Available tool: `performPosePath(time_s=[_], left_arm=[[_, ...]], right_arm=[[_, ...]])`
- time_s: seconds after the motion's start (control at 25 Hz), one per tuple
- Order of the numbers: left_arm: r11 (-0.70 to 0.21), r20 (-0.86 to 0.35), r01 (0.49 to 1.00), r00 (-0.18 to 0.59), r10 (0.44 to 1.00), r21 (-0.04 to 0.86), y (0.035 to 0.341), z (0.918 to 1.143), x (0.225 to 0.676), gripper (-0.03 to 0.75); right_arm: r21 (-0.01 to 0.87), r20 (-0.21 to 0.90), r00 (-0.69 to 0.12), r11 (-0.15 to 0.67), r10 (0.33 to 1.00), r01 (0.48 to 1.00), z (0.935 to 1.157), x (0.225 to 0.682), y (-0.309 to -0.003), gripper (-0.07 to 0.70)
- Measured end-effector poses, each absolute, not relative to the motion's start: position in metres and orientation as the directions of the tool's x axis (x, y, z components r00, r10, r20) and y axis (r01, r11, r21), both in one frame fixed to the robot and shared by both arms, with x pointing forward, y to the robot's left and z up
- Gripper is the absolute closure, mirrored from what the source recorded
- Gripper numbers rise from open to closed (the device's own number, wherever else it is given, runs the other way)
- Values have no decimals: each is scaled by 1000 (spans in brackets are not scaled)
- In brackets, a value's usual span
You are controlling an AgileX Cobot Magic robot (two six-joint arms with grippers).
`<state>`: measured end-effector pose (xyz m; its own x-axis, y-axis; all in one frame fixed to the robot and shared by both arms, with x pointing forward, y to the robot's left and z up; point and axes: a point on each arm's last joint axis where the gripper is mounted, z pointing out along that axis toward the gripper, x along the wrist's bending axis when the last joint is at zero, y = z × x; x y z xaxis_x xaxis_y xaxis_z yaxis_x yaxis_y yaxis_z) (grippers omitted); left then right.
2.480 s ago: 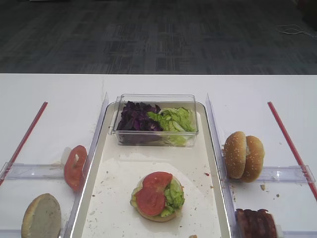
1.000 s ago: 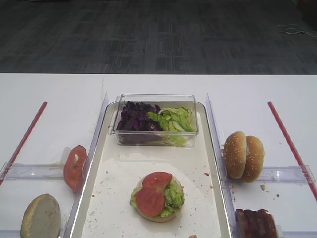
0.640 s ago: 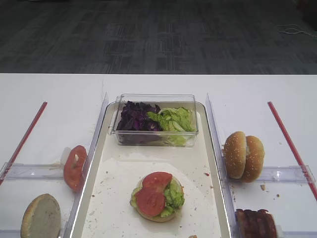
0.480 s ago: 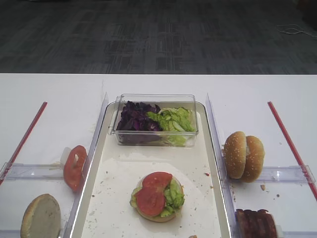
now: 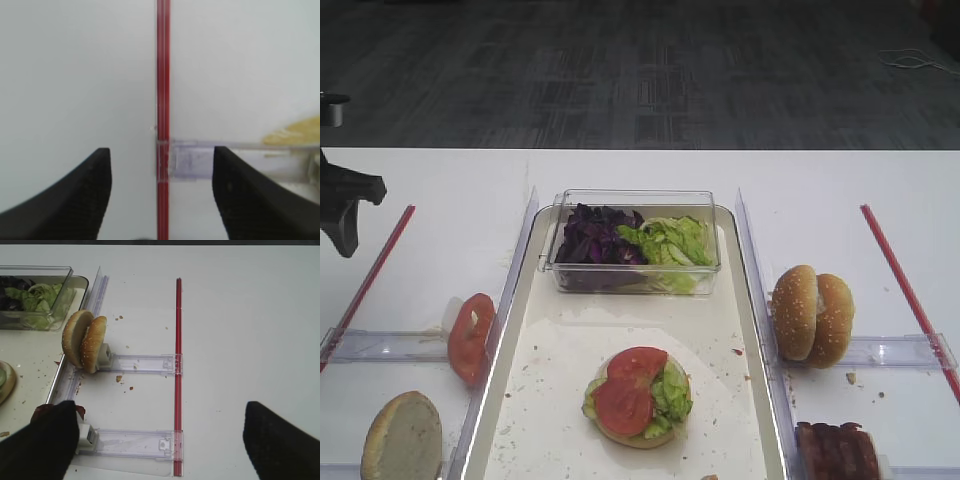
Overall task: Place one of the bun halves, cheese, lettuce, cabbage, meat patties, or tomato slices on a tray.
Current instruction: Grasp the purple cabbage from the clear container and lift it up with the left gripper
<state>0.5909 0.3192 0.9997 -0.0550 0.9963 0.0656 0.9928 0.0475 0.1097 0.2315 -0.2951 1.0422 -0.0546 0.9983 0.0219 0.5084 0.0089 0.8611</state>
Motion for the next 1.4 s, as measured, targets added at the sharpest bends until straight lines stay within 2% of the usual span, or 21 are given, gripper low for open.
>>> performPosePath(time_s=[0.36, 0.56, 0.72, 0.84, 1.04, 1.28, 1.4], left_arm=[[55, 58, 987, -64, 996, 152, 321, 998, 653, 276], [65, 35, 988, -71, 997, 142, 319, 998, 662, 276], [30, 29, 990, -34, 999, 139, 304, 998, 663, 277], [-44, 16, 990, 42, 999, 137, 274, 998, 662, 276], [-209, -4, 965, 212, 977, 156, 199, 998, 652, 276], [-403, -11, 887, 416, 909, 224, 110, 1000, 626, 277], [-459, -8, 848, 478, 878, 263, 83, 1001, 616, 277]], right_arm=[[861, 22, -55, 9, 998, 508, 1042, 231, -295, -58], [861, 22, -55, 9, 998, 508, 1042, 231, -295, -58], [861, 22, -55, 9, 998, 508, 1042, 231, -295, -58], [861, 22, -55, 9, 998, 508, 1042, 231, -295, -58], [861, 22, -55, 9, 998, 508, 1042, 231, -295, -58], [861, 22, -55, 9, 998, 508, 1042, 231, -295, -58], [861, 22, -55, 9, 998, 508, 1042, 231, -295, -58]])
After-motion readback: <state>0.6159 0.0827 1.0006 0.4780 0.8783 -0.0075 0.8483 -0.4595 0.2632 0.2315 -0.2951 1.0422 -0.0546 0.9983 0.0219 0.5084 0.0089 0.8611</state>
